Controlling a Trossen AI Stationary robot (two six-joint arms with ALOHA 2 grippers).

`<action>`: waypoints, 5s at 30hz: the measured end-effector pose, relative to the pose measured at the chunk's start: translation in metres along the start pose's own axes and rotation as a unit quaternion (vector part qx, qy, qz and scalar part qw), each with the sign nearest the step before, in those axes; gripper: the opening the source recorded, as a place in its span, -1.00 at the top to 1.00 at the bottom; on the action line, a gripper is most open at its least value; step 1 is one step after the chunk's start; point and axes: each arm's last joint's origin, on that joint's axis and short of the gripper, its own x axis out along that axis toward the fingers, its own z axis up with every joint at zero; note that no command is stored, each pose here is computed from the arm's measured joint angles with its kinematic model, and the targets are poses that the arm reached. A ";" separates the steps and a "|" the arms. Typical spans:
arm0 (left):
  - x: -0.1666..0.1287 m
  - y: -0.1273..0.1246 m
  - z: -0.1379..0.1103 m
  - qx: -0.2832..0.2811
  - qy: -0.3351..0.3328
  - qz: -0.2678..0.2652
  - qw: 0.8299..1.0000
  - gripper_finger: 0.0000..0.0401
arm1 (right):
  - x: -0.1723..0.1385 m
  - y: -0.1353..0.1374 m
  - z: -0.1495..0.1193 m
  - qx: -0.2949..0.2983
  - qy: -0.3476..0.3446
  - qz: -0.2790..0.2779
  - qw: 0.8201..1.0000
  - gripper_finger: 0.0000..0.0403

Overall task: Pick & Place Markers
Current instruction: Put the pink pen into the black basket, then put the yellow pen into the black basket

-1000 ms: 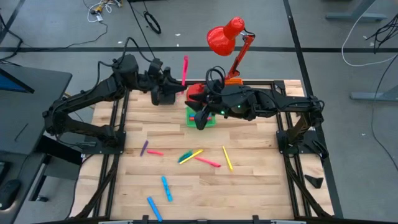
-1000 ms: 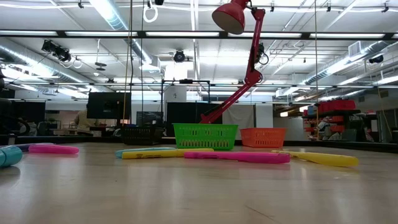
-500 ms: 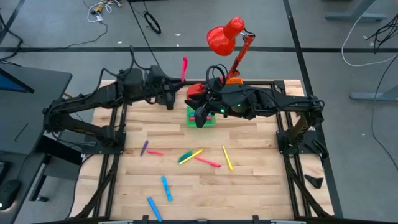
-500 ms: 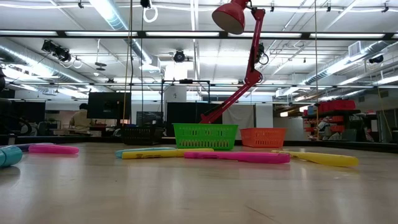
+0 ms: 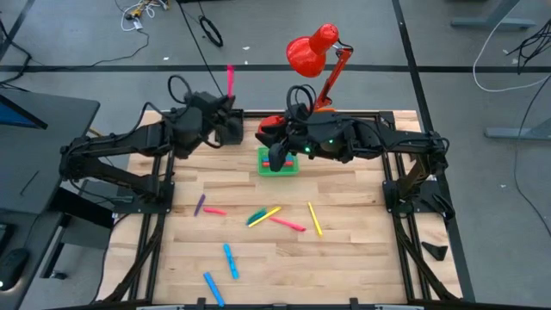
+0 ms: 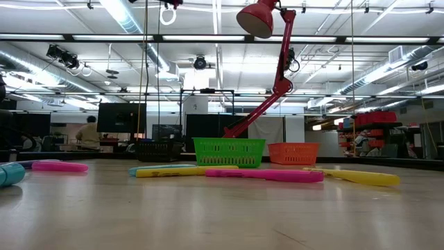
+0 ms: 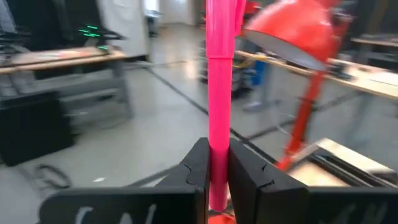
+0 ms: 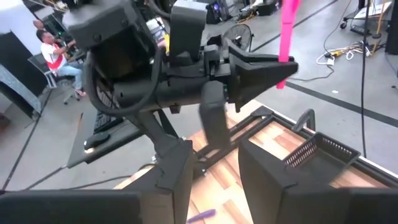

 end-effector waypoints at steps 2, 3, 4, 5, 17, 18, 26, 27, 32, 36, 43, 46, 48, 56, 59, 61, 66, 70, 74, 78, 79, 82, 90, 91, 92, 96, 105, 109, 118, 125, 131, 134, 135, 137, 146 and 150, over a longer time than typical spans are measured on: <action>0.000 0.001 0.000 0.001 -0.004 0.022 1.000 0.82 | 0.000 0.001 0.001 -0.001 -0.004 0.003 1.000 0.35; 0.001 0.003 0.000 0.002 -0.004 0.031 1.000 0.82 | 0.000 0.001 0.001 -0.001 -0.004 0.004 1.000 0.35; 0.003 0.005 0.000 0.003 -0.004 0.042 0.999 0.82 | 0.000 0.001 0.001 -0.001 -0.005 0.004 1.000 0.35; 0.005 0.007 0.000 0.005 -0.003 0.051 0.999 0.82 | 0.000 0.001 0.001 -0.001 -0.005 0.004 1.000 0.35; 0.051 0.054 0.011 -0.045 0.119 0.098 0.987 0.82 | 0.000 0.001 0.001 -0.053 -0.005 0.004 0.999 0.35; 0.055 0.057 0.014 -0.046 0.132 0.101 0.985 0.82 | 0.000 0.001 0.001 -0.053 -0.005 0.004 0.999 0.35; 0.094 0.080 0.026 -0.071 0.258 0.106 0.958 0.82 | 0.000 0.003 0.000 -0.104 0.012 0.042 0.994 0.35; 0.099 0.081 0.027 -0.073 0.267 0.106 0.955 0.82 | 0.000 0.003 0.000 -0.107 0.013 0.045 0.993 0.35; 0.122 0.096 0.029 -0.102 0.338 0.112 0.929 0.82 | 0.000 0.003 -0.001 -0.118 0.015 0.049 0.992 0.35; 0.133 0.109 0.029 -0.121 0.389 0.123 0.905 0.82 | 0.000 0.003 -0.001 -0.130 0.015 0.049 0.990 0.35; 0.151 0.128 0.015 -0.167 0.473 0.122 0.857 0.82 | 0.000 0.004 0.001 -0.129 0.006 0.052 0.990 0.35; 0.156 0.132 0.009 -0.176 0.491 0.133 0.843 0.82 | 0.000 0.005 0.003 -0.124 -0.004 0.056 0.991 0.35; 0.158 0.135 0.007 -0.183 0.496 0.131 0.838 0.82 | 0.000 0.006 0.004 -0.121 -0.011 0.058 0.991 0.35; 0.156 0.134 0.001 -0.174 0.513 0.152 0.827 0.82 | -0.001 0.006 0.005 -0.120 -0.013 0.059 0.991 0.35; 0.158 0.134 -0.006 -0.179 0.520 0.162 0.820 0.82 | -0.001 0.006 0.005 -0.120 -0.014 0.059 0.991 0.35; 0.160 0.133 -0.012 -0.181 0.526 0.165 0.814 0.82 | -0.001 0.006 0.005 -0.119 -0.015 0.060 0.991 0.35; 0.166 0.122 -0.033 -0.171 0.532 0.170 0.811 0.82 | -0.001 0.006 0.006 -0.118 -0.018 0.061 0.991 0.35; 0.174 0.115 -0.053 -0.173 0.534 0.163 0.811 0.82 | -0.001 0.006 0.006 -0.118 -0.018 0.061 0.991 0.35; 0.179 0.112 -0.074 -0.173 0.534 0.168 0.810 0.82 | -0.001 0.006 0.005 -0.118 -0.017 0.061 0.991 0.35; 0.184 0.111 -0.093 -0.172 0.533 0.171 0.811 0.82 | -0.001 0.006 0.005 -0.119 -0.016 0.060 0.991 0.35; 0.184 0.111 -0.097 -0.172 0.534 0.172 0.810 0.82 | -0.001 0.006 0.005 -0.120 -0.015 0.060 0.991 0.35; 0.185 0.113 -0.109 -0.167 0.537 0.180 0.807 0.82 | 0.000 0.006 0.005 -0.121 -0.013 0.059 0.991 0.35; 0.189 0.114 -0.131 -0.169 0.529 0.180 0.812 0.82 | 0.000 0.006 0.004 -0.131 -0.011 0.058 0.990 0.35; 0.189 0.114 -0.134 -0.170 0.530 0.179 0.812 0.82 | -0.001 0.006 0.004 -0.130 -0.011 0.058 0.990 0.35; 0.189 0.115 -0.138 -0.173 0.529 0.180 0.811 0.82 | 0.000 0.006 0.004 -0.130 -0.011 0.058 0.990 0.35; 0.189 0.112 -0.154 -0.183 0.526 0.175 0.812 0.82 | 0.000 0.006 0.004 -0.131 -0.011 0.058 0.990 0.35; 0.186 0.106 -0.180 -0.179 0.514 0.182 0.819 0.82 | 0.000 0.006 0.004 -0.131 -0.010 0.057 0.990 0.35; 0.184 0.108 -0.192 -0.179 0.513 0.186 0.818 0.82 | 0.000 0.006 0.004 -0.131 -0.010 0.058 0.990 0.35; 0.179 0.107 -0.215 -0.185 0.508 0.184 0.821 0.82 | 0.000 0.006 0.004 -0.131 -0.010 0.057 0.990 0.35; 0.178 0.106 -0.231 -0.189 0.518 0.188 0.813 0.82 | 0.000 0.006 0.004 -0.131 -0.010 0.057 0.990 0.35; 0.183 0.103 -0.229 -0.204 0.497 0.175 0.825 0.56 | 0.000 0.006 0.004 -0.133 -0.010 0.057 0.989 0.35; 0.184 0.103 -0.228 -0.211 0.494 0.168 0.826 0.41 | 0.000 0.005 0.004 -0.133 -0.009 0.057 0.989 0.35; 0.185 0.103 -0.228 -0.212 0.493 0.168 0.827 0.38 | 0.000 0.005 0.004 -0.134 -0.008 0.057 0.989 0.35; 0.185 0.103 -0.228 -0.213 0.492 0.167 0.828 0.33 | 0.000 0.005 0.003 -0.136 -0.007 0.056 0.989 0.35; 0.185 0.103 -0.228 -0.214 0.490 0.165 0.828 0.24 | 0.000 0.005 0.003 -0.137 -0.007 0.056 0.989 0.35; 0.186 0.101 -0.227 -0.225 0.499 0.148 0.823 0.25 | 0.000 0.005 0.003 -0.137 -0.007 0.056 0.989 0.35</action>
